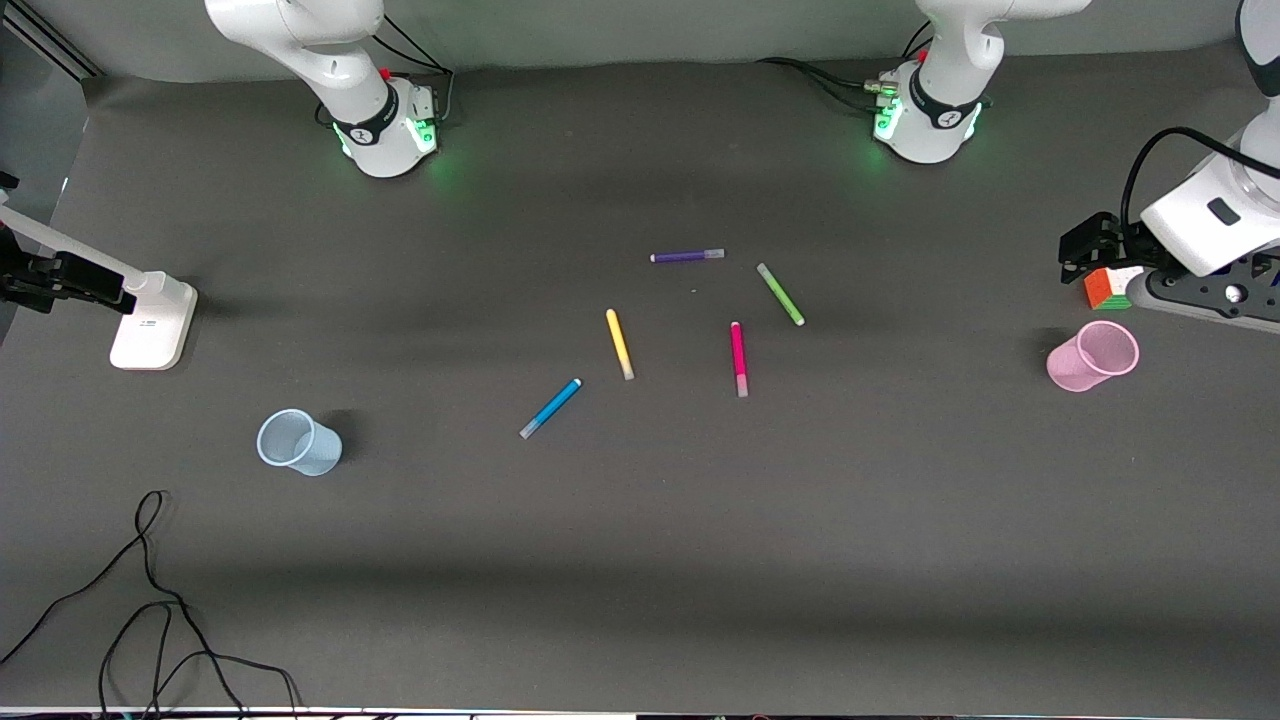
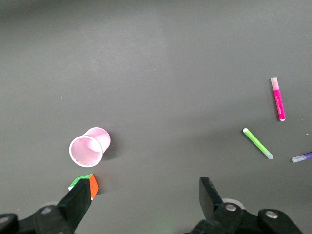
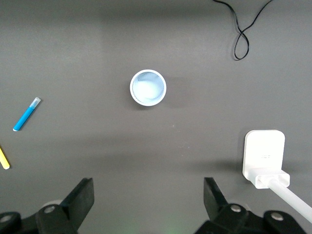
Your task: Place pink and blue markers in matching cups
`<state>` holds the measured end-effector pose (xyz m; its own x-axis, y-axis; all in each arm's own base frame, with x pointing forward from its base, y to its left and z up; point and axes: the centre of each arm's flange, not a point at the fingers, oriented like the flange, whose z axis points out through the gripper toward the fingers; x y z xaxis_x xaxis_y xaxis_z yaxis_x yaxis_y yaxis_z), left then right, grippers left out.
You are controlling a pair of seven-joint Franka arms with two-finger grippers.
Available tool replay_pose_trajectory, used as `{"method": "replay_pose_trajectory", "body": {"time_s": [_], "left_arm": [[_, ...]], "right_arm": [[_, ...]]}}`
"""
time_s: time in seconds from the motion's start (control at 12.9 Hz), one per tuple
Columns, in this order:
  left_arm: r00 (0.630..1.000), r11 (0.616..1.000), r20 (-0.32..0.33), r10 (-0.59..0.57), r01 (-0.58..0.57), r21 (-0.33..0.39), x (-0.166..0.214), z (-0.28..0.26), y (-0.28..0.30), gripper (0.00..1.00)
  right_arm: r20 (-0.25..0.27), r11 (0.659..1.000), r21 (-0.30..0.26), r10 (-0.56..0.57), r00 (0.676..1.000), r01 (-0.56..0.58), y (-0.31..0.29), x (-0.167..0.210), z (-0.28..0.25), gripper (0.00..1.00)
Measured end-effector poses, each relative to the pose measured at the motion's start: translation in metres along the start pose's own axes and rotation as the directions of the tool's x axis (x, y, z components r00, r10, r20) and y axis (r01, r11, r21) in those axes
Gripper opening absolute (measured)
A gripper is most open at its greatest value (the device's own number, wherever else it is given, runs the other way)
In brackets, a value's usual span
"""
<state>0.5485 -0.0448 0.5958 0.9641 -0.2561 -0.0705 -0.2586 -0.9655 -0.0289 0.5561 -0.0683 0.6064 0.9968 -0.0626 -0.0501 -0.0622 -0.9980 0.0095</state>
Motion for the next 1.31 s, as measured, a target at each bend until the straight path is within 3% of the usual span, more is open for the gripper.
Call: {"method": "replay_pose_trajectory", "body": {"time_s": [0.77,1.01,1.31], "left_arm": [[0.999,1.000,0.040,0.001,-0.001,-0.007,-0.002,0.008,0.001,0.99],[0.998,1.000,0.056,0.001,-0.001,-0.010,-0.003,0.010,0.001,0.99],[0.998,1.000,0.070,0.003,-0.002,-0.013,-0.001,0.018,0.012,0.99]], "right_arm": [[0.003,1.000,-0.001,-0.030,1.000,0.030,-0.018,0.001,0.001,1.00],[0.011,0.999,-0.005,-0.037,0.999,0.037,-0.066,0.000,0.006,1.00],[-0.018,1.000,-0.010,0.030,0.999,-0.030,-0.172,-0.008,0.015,1.00]]}}
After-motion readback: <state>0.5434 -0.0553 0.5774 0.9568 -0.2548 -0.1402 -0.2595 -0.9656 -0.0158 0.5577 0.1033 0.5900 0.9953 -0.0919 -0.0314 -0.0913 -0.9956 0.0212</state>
